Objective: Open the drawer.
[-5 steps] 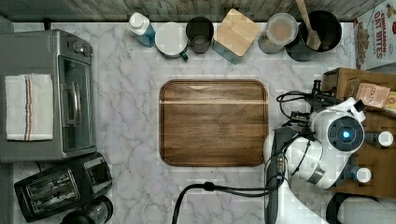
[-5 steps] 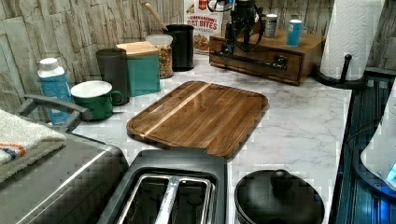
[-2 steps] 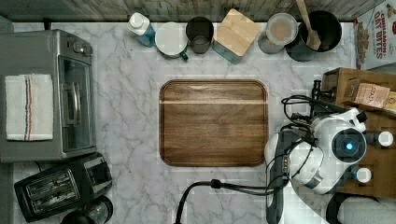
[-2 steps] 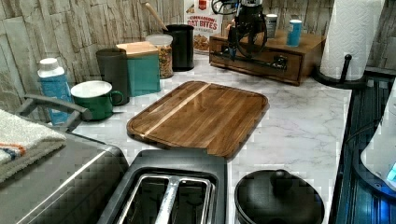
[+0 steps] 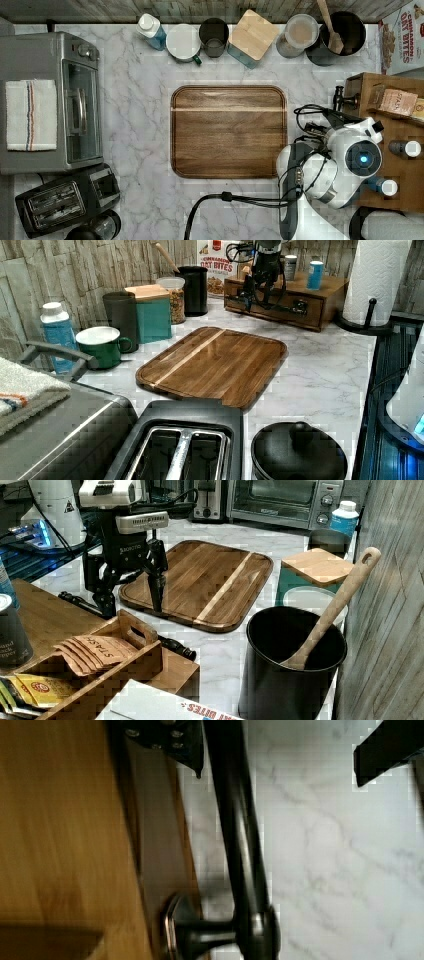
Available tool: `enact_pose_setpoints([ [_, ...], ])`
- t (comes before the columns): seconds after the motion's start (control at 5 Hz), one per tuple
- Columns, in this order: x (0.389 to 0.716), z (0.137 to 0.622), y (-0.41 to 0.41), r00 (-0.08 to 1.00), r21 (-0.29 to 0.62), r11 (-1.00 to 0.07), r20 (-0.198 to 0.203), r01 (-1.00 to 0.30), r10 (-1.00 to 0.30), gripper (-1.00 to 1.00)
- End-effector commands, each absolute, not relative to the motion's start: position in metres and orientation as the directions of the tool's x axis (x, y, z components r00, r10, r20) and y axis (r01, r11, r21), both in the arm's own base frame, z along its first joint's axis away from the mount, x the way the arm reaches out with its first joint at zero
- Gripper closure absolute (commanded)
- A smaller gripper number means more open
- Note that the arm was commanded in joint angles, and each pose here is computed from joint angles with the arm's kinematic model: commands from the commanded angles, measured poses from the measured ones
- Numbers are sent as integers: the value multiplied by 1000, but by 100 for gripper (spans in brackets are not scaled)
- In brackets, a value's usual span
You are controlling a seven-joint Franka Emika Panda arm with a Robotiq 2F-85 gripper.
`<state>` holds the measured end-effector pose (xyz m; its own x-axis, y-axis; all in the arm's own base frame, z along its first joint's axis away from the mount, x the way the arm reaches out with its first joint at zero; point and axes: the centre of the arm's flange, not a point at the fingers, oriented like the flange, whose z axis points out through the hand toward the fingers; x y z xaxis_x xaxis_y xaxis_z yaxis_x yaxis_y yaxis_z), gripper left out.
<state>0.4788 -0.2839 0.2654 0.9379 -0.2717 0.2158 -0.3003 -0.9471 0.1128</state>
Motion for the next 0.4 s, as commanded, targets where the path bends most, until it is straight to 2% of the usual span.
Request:
enact_pose_setpoints([
  [0.2, 476, 213, -297, 981, 92, -983, 123, -160, -148, -100],
  [0.4, 486, 229, -276, 976, 90, -974, 88, -209, -202, -100],
])
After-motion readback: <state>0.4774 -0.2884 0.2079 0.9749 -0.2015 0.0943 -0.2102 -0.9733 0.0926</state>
